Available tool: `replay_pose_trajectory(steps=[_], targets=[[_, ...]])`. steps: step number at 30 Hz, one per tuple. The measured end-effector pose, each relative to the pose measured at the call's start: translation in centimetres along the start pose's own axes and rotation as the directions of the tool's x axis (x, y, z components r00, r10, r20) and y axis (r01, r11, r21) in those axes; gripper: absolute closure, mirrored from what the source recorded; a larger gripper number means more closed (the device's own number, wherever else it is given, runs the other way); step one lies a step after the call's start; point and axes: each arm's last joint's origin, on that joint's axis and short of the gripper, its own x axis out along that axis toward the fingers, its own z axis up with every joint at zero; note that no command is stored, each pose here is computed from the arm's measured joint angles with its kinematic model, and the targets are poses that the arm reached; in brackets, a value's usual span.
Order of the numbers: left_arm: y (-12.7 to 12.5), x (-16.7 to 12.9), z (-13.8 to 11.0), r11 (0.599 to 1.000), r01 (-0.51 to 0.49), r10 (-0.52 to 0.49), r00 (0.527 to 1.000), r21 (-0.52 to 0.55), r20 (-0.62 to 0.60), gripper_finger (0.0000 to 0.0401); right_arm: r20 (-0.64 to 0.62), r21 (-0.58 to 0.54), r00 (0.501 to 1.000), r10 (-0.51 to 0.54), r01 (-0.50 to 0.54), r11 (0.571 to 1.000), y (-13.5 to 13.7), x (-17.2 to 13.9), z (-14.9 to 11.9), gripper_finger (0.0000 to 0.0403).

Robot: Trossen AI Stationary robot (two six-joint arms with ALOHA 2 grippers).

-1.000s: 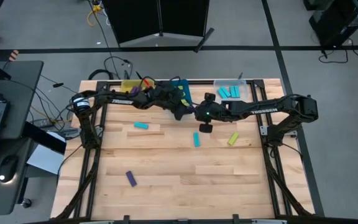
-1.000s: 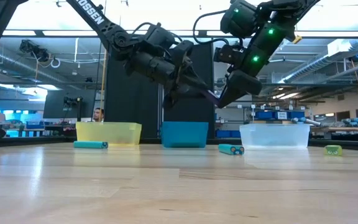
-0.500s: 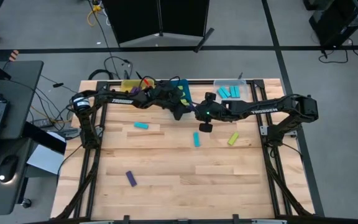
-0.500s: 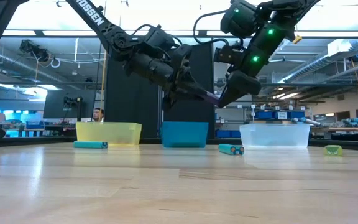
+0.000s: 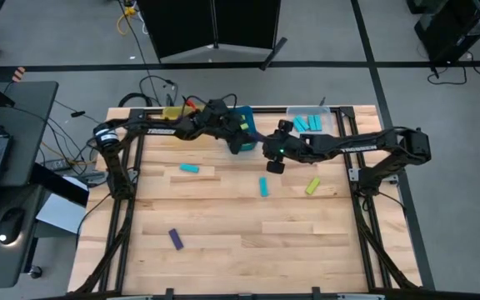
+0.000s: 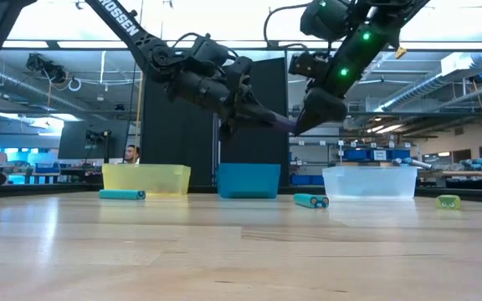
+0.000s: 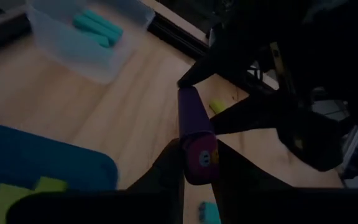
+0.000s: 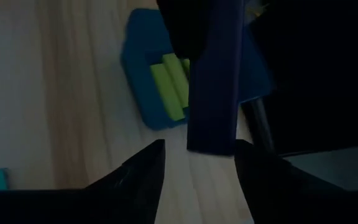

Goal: Sort blocks
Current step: Put the violet block into the yellow bin

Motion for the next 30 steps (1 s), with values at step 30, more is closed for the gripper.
replay_pose_trajectory(steps=[30], targets=[[4.1,-14.0,-0.4,0.765,-0.642,0.603,0.683,0.055,-0.413,0.0343,-0.01,0.08,0.998,-0.066,0.067,0.995,-2.2,-1.9,-1.4,0.0206]])
